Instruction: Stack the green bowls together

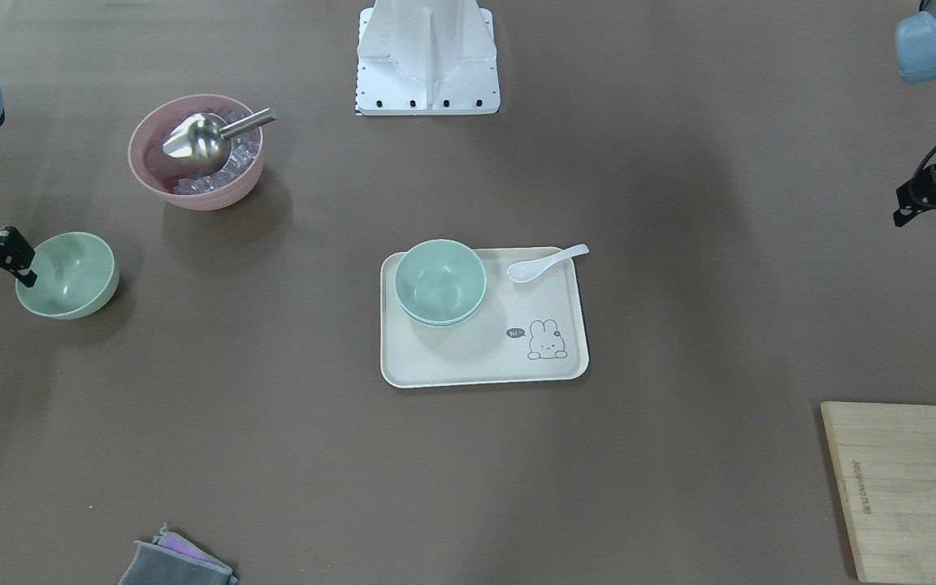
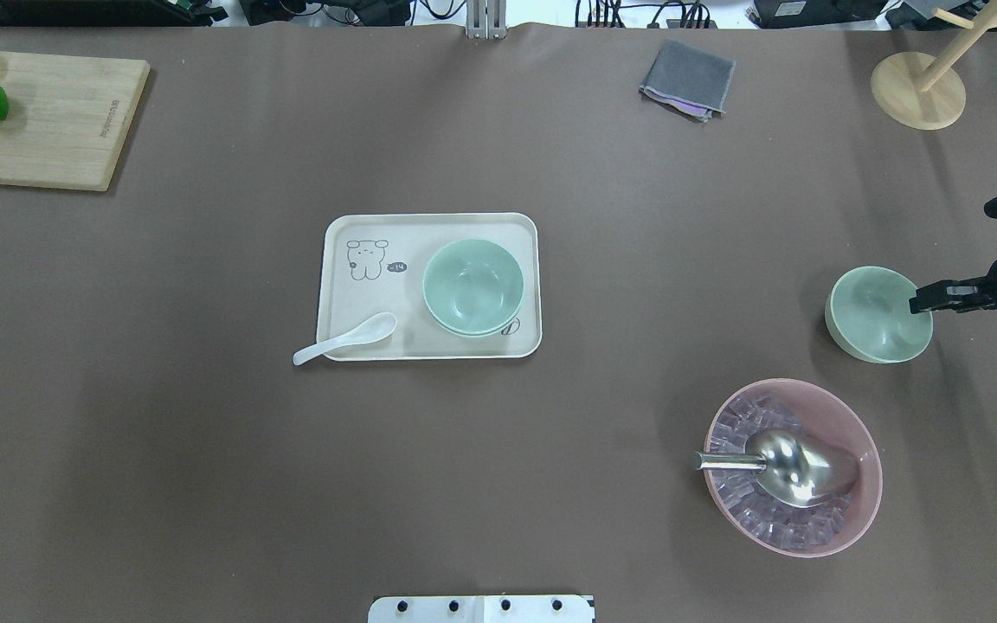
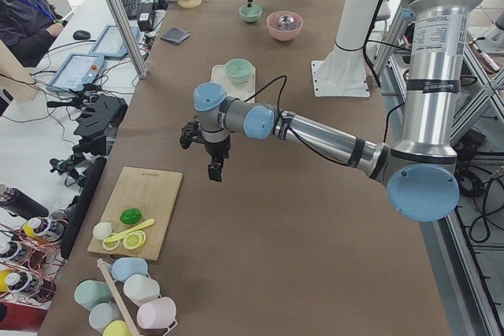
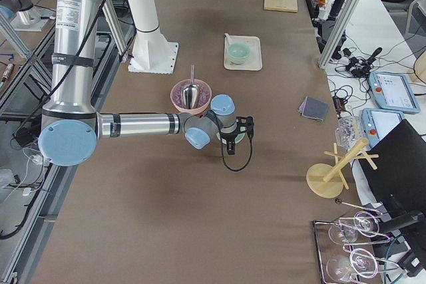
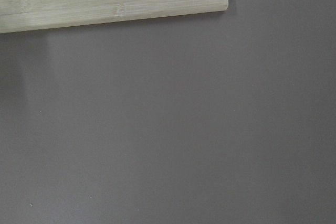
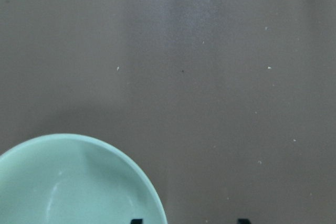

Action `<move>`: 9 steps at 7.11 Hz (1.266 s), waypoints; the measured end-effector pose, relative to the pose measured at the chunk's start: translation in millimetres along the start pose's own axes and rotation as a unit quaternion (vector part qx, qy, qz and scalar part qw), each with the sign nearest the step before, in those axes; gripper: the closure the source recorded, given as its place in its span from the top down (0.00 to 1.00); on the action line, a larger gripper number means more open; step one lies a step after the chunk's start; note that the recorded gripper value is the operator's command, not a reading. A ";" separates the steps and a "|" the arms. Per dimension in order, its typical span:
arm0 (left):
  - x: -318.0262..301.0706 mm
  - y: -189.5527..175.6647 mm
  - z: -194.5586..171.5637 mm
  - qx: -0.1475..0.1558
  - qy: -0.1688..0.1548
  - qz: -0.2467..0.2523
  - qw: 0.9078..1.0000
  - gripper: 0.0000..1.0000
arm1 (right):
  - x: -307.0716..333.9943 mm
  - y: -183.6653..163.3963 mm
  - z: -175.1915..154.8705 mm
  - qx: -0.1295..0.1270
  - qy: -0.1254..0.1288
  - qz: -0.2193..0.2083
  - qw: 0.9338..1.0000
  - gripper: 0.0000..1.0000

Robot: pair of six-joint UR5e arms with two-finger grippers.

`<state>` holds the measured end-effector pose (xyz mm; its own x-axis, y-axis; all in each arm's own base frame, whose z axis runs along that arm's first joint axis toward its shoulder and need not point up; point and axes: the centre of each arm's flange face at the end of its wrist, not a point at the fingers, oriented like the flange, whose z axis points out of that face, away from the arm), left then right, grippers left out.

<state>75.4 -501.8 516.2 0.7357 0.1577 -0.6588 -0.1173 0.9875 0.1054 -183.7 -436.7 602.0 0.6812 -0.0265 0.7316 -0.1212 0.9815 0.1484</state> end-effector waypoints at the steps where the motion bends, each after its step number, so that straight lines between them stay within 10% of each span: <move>1: -0.1 -0.1 0.6 0.000 0.000 0.000 1.000 0.99 | -0.9 5.7 -4.5 0.000 -0.001 0.000 1.000 0.42; 5: -0.9 -0.9 3.7 -0.002 0.000 0.000 1.000 0.99 | -13.3 10.5 -3.3 0.000 -0.002 0.002 1.000 0.39; 9: -1.1 -3.9 5.6 -0.004 0.000 -0.001 1.000 0.99 | -17.7 10.5 -0.6 0.001 0.000 0.012 1.000 0.00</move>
<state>78.8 -505.8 520.7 0.7363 0.1561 -0.6584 -0.1212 0.9877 0.0986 -196.6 -425.8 590.2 0.6784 -0.0031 0.7347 -0.1394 0.9813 0.1328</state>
